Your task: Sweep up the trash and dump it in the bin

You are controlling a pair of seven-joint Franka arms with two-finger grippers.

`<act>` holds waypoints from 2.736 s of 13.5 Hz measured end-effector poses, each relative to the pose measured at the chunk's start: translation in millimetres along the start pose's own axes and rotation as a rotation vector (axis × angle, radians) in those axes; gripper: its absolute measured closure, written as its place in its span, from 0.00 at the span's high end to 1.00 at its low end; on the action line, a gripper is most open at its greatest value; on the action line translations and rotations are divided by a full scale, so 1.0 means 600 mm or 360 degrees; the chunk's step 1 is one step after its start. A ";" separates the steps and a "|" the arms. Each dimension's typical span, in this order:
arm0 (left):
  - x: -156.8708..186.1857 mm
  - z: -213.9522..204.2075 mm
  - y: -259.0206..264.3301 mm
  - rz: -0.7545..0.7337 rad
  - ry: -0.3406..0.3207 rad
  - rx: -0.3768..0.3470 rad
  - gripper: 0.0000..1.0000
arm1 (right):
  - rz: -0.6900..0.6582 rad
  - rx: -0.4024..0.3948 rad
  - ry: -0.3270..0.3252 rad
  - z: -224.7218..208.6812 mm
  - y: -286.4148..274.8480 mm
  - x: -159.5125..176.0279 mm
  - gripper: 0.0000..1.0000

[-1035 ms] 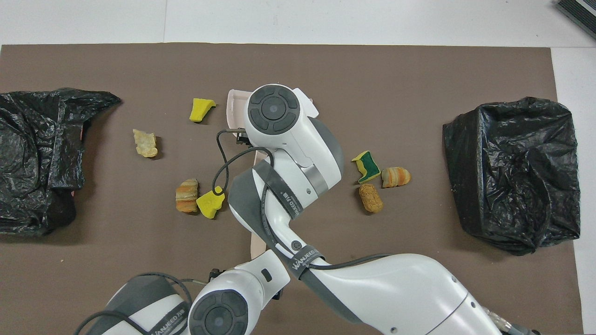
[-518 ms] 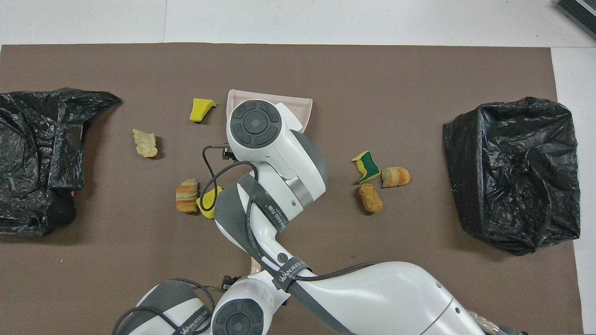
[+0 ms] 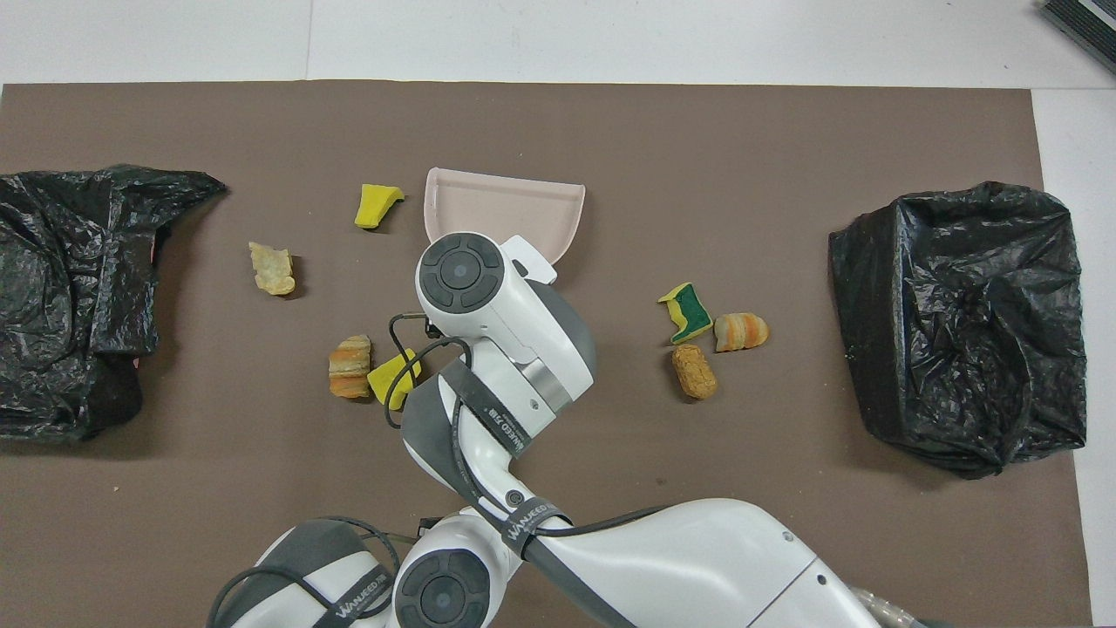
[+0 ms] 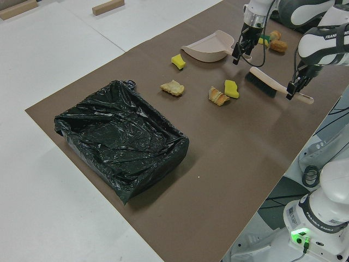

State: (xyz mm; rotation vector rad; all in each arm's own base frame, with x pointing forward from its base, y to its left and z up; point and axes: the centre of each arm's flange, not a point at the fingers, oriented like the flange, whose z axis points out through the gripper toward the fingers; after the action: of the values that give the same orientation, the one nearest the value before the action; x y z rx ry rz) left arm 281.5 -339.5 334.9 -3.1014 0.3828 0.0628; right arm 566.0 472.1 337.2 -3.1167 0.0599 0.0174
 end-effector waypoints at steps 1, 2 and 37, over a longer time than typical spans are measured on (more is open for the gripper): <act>0.002 0.000 -0.002 -0.0002 -0.0001 -0.0001 0.26 | 0.0000 0.0017 0.0023 -0.003 0.000 0.002 0.79; 0.003 0.000 -0.004 -0.0004 -0.0002 -0.0001 0.26 | -0.0001 0.0030 0.0047 -0.007 -0.001 0.004 0.65; 0.210 -0.175 -0.554 -0.0002 -0.0125 0.0036 0.26 | -0.2217 -0.0174 -0.0097 -0.094 0.255 0.137 0.33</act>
State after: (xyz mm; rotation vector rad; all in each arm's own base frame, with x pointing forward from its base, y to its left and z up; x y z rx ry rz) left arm 488.8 -49.7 437.9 -3.0651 0.3761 0.1783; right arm 642.8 314.6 389.1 -2.5026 -2.0171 0.0819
